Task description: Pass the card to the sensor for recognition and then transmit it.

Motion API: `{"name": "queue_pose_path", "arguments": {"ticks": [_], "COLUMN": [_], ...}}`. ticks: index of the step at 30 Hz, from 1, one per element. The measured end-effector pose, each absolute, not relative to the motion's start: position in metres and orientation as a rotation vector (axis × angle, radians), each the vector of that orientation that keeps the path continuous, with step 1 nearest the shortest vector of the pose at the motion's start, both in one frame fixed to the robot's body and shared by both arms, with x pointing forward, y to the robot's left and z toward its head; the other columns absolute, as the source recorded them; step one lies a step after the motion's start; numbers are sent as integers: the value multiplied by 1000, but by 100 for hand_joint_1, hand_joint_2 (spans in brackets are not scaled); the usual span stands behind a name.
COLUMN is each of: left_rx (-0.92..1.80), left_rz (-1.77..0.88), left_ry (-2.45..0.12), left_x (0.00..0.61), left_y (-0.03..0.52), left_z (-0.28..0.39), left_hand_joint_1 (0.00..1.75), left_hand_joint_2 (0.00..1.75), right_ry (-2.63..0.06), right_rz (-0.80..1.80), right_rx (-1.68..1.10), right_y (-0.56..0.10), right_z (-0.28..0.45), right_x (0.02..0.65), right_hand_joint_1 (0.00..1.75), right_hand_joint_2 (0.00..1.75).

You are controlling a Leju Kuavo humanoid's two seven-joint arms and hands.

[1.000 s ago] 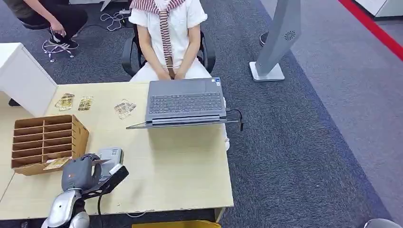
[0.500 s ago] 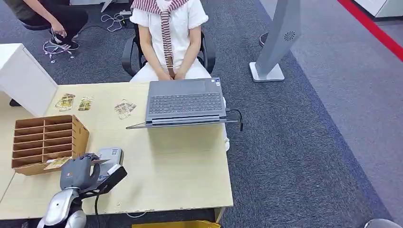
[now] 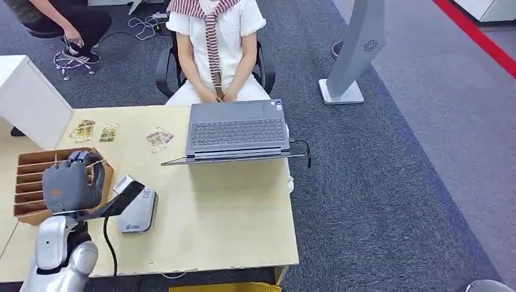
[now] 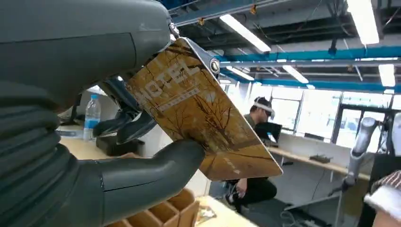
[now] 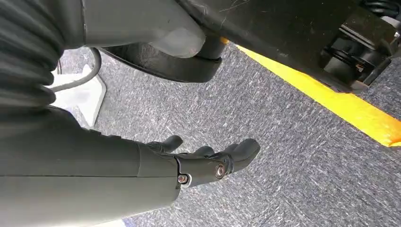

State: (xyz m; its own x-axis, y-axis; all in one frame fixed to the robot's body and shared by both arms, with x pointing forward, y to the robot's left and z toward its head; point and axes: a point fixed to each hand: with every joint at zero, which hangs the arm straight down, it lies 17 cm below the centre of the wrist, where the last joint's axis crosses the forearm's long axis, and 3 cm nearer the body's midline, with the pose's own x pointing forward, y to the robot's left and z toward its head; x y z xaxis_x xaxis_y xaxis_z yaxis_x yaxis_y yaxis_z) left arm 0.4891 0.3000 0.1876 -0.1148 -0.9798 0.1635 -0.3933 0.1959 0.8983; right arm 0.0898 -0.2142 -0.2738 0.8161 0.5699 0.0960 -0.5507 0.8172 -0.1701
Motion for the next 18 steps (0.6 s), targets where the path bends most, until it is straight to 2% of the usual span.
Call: {"name": "queue_pose_path", "arguments": {"ticks": [14, 18], "left_rx": [1353, 1393], "left_rz": [-870, -833], "left_ry": [-1711, -1784], "left_x": [490, 489], "left_y": [297, 294], "left_z": [215, 240], "left_hand_joint_1": [175, 175], "left_hand_joint_2": [175, 175], "right_ry": [-147, -149], "right_rz": [600, 603], "right_rx": [-136, -138], "right_y": [-214, -214], "right_z": [-274, -274], "right_x": [90, 91], "right_hand_joint_1": [0, 0], "right_hand_joint_2": [175, 175]}}
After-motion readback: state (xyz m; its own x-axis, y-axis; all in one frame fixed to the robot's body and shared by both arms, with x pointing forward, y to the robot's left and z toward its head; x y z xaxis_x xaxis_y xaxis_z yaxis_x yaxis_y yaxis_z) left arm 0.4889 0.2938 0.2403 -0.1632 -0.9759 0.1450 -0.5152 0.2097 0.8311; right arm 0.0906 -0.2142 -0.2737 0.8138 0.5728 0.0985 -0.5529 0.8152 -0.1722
